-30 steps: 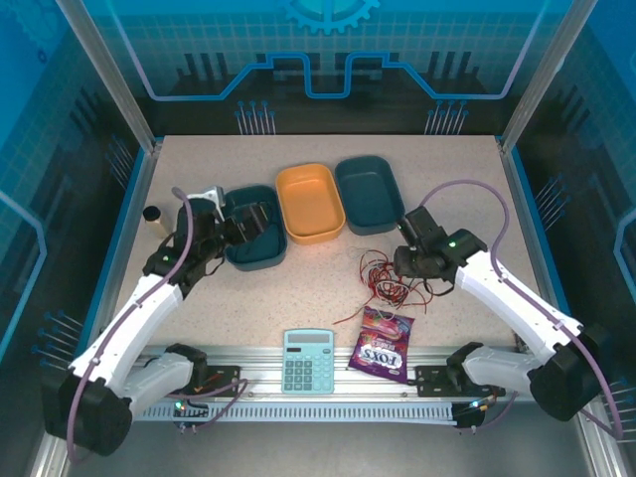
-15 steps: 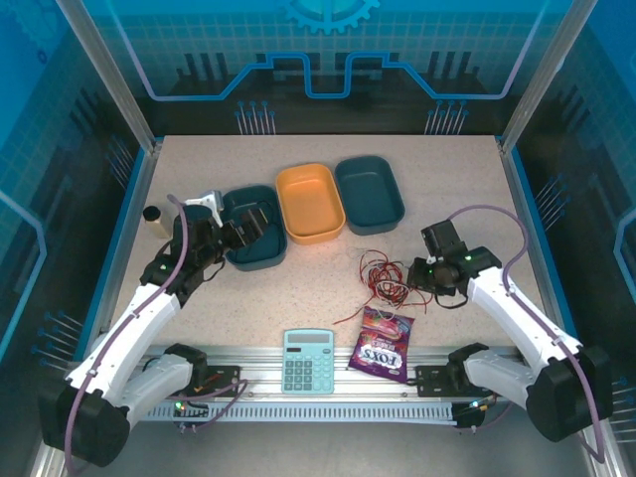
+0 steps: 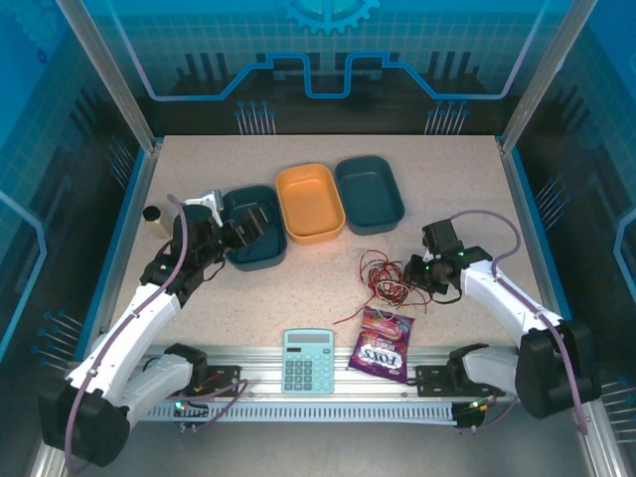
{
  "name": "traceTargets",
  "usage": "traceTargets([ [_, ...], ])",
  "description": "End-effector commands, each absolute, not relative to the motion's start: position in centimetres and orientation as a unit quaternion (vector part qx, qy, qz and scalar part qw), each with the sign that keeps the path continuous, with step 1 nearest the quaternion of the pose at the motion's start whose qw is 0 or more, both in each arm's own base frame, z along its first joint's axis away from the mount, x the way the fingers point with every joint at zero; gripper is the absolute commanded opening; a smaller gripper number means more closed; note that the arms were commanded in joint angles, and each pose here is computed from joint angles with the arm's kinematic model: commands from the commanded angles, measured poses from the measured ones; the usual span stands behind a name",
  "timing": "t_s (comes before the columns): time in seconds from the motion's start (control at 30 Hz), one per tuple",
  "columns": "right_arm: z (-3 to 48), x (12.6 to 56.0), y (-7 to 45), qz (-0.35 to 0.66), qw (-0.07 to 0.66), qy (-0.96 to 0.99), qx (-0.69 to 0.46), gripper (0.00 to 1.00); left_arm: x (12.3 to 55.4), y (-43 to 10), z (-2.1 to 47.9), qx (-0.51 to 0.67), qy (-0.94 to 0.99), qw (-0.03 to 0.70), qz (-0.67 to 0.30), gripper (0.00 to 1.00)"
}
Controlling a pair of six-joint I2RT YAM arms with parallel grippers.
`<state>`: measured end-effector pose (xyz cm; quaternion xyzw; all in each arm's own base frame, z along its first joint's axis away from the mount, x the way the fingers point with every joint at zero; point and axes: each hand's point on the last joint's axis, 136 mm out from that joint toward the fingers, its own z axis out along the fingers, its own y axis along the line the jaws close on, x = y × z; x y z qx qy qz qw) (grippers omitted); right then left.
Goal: Untangle the cables
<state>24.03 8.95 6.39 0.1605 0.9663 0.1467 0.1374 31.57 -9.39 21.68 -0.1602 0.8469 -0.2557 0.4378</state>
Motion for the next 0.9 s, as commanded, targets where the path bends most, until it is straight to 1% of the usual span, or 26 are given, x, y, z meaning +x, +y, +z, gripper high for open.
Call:
traceTargets([
  [0.0, 6.2, 24.3, 9.3, 0.165, 0.138, 0.962, 0.167, 0.2, 31.6, -9.4, 21.4, -0.166, 0.847, 0.436, -0.257, 0.99],
  [0.1, 6.6, 24.6, 9.5, 0.173, 0.147, 0.96, 0.163, 0.08, 31.6, -9.4, 21.4, -0.165, 0.847, 0.435, -0.257, 0.99],
  [0.2, 8.0, 25.0, 9.7, 0.187, 0.175, 0.954, 0.155, 0.03, 31.6, -9.4, 21.5, -0.164, 0.847, 0.436, -0.257, 0.99],
  [0.43, 13.3, 26.1, 10.8, 0.206, 0.265, 0.938, 0.088, 0.02, 31.7, -9.6, 21.8, -0.161, 0.846, 0.437, -0.262, 0.99],
  [0.6, 17.2, 26.2, 11.6, 0.174, 0.325, 0.929, 0.02, 0.01, 31.6, -10.2, 22.5, -0.14, 0.843, 0.441, -0.273, 0.99],
  [0.73, 19.3, 26.3, 12.6, 0.131, 0.357, 0.924, -0.043, 0.0, 31.4, -10.9, 23.2, -0.117, 0.84, 0.446, -0.286, 0.99],
  [0.77, 20.8, 26.6, 13.0, 0.128, 0.374, 0.917, -0.053, 0.0, 31.3, -11.1, 23.3, -0.113, 0.839, 0.447, -0.289, 0.99],
  [0.87, 22.5, 27.0, 14.0, 0.118, 0.393, 0.908, -0.084, 0.0, 31.3, -11.7, 23.8, -0.099, 0.833, 0.449, -0.306, 0.99],
])
